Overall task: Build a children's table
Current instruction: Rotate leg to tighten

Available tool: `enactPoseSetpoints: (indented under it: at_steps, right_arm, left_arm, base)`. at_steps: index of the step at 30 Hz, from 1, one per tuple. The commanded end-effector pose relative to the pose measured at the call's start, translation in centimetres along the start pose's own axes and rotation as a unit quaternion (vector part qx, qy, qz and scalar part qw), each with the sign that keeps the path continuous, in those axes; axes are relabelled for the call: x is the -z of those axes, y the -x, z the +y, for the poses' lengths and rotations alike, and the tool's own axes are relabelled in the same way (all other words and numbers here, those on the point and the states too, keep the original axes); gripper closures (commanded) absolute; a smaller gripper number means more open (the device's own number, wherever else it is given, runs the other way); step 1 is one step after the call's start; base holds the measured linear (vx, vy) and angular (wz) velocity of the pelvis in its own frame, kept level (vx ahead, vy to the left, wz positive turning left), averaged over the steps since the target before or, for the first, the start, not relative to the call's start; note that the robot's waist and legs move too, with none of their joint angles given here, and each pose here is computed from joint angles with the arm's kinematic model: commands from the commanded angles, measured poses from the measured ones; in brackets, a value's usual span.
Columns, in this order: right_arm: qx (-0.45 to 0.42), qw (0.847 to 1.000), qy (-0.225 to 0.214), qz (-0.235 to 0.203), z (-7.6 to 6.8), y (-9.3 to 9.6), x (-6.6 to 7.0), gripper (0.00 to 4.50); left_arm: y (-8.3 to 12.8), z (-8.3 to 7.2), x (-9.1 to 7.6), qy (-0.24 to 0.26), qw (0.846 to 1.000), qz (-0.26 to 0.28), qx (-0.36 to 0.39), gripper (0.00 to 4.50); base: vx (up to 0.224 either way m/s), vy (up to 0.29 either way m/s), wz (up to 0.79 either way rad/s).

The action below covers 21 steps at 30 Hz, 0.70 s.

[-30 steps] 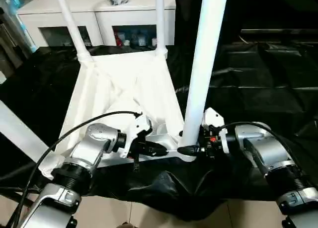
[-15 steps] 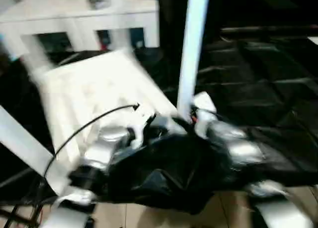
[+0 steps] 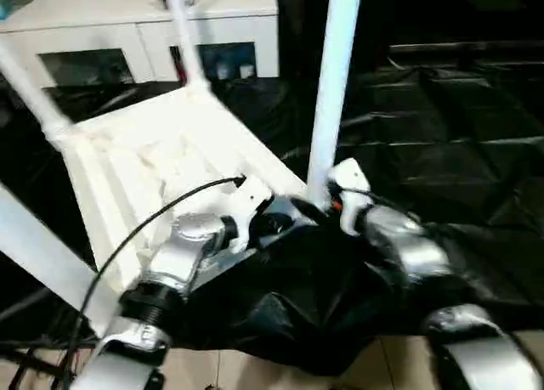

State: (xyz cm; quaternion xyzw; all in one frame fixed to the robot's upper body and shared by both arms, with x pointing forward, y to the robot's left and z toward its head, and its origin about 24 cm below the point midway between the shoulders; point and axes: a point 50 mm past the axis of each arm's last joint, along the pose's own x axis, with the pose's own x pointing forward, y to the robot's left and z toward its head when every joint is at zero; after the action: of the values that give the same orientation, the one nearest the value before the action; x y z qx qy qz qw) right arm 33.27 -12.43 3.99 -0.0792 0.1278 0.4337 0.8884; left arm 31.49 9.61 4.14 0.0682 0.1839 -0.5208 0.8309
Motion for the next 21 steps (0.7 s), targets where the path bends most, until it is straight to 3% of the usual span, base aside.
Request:
enactPoseSetpoints:
  at_steps: [1, 8, 10, 20, 21]
  right_arm:
    - [-0.171, 0.985, 0.029, -0.016, 4.1, -1.7, -1.2, 1.02]
    - [-0.284, 0.958, 0.037, 0.02, 4.4, 0.8, -0.4, 1.02]
    - [-0.307, 0.951, 0.03, 0.03, 4.7, 1.4, -0.3, 1.24]
    - [-0.315, 0.948, 0.017, 0.033, 5.0, 1.5, -0.3, 1.81]
    - [-0.315, 0.948, 0.012, 0.034, 5.1, 1.5, -0.2, 2.02]
  left_arm:
    - [-1.2, -1.3, -1.2, -0.032, 0.997, -0.006, 0.063, 4.5]
    - [0.4, -0.3, -1.0, -0.052, 0.994, 0.019, 0.099, 4.5]
    - [0.8, 0.1, -1.1, -0.058, 0.993, 0.026, 0.103, 4.5]
    - [1.3, 0.4, -1.1, -0.063, 0.991, 0.03, 0.113, 4.5]
    - [1.2, 0.3, -0.9, -0.06, 0.991, 0.029, 0.114, 4.5]
  base:
    - [0.0, 0.0, 0.0]
    - [0.0, 0.0, 0.0]
    - [0.0, 0.0, 0.0]
    - [0.0, 0.0, 0.0]
    - [0.0, 0.0, 0.0]
